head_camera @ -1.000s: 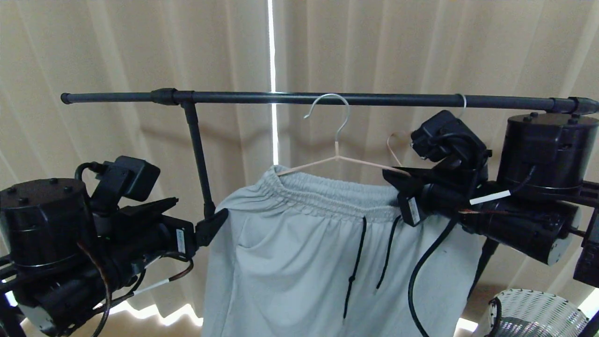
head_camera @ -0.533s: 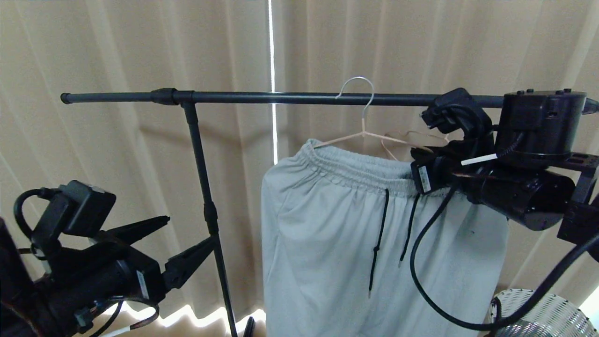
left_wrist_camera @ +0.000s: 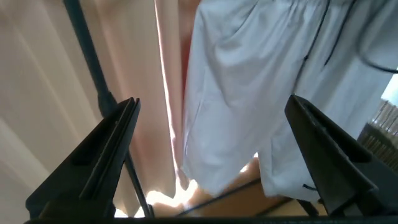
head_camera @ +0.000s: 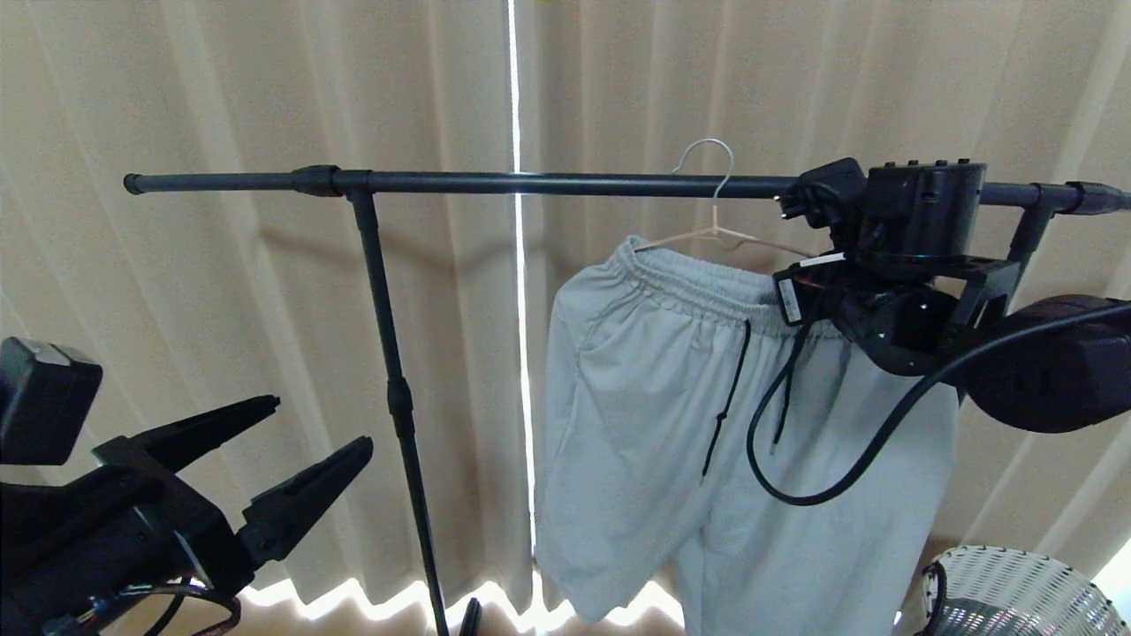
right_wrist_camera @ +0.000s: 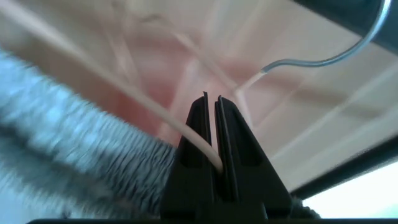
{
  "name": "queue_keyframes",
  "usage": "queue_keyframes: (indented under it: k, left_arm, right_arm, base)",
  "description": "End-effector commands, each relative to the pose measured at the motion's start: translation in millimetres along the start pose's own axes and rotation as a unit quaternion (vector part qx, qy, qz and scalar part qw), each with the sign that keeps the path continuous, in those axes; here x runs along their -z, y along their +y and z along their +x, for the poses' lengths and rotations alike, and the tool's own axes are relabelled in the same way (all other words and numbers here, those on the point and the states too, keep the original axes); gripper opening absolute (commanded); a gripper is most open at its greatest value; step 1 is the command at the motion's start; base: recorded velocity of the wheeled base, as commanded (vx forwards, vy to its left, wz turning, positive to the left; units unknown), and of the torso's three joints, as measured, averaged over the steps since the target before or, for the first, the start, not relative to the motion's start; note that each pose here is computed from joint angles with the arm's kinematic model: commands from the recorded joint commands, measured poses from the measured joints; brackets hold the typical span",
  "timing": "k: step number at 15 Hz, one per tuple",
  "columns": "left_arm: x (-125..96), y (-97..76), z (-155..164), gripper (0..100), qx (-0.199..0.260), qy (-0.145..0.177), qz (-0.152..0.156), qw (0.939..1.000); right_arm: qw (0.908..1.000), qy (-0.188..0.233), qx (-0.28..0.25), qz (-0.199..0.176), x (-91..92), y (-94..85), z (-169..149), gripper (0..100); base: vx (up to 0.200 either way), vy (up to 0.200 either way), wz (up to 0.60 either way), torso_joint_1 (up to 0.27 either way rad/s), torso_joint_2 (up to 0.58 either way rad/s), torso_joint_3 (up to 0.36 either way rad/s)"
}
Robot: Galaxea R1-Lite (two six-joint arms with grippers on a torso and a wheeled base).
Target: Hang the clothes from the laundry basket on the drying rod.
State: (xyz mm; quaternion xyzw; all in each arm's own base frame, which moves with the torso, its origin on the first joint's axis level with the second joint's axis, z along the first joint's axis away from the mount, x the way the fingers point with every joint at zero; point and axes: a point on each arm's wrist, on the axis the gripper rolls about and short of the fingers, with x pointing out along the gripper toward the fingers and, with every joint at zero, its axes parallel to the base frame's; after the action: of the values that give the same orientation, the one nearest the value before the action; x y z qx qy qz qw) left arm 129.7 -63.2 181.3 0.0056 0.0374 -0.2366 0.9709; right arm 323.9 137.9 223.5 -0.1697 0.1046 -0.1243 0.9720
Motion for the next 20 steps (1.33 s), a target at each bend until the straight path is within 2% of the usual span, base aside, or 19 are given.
queue_keyframes:
  k: [1,5,8,12,15,20]
  left_arm:
    - [-6.0,0.0,-6.5,100,-0.001,-0.02,0.001,0.9998]
    - [-10.2,5.2,-8.0,100,-0.02,-0.03,0.0,0.9994]
    - [-11.3,5.4,-8.1,100,-0.02,-0.032,0.0,0.9993]
    - [-11.9,5.3,-9.1,100,-0.02,-0.035,0.0,0.9992]
    - [-11.9,5.3,-9.1,100,-0.02,-0.035,0.0,0.9992]
    - [-12.3,5.3,-9.0,100,-0.02,-0.035,0.0,0.9992]
  right_arm:
    - [0.9999,0.008,0.002,-0.007,3.9,10.2,10.4,0]
    - [0.9998,0.008,0.018,-0.005,1.0,12.2,12.5,0]
    - [0.9991,-0.002,0.042,0.01,-10.2,3.7,16.8,0]
    - [0.9984,0.005,0.057,0.004,-7.7,1.2,21.7,0]
    - [0.9982,0.019,0.055,-0.016,2.3,9.9,25.8,0]
    - [0.9991,0.016,0.026,-0.03,5.5,25.3,9.8,0]
  base:
    - [0.0,0.0,0.0,0.0,0.0,0.0]
    - [0.0,0.0,0.0,0.0,0.0,0.0]
    - [0.0,0.0,0.0,0.0,0.0,0.0]
    - [0.0,0.0,0.0,0.0,0.0,0.0]
    - [0.0,0.0,0.0,0.0,0.0,0.0]
    - [0.0,0.0,0.0,0.0,0.0,0.0]
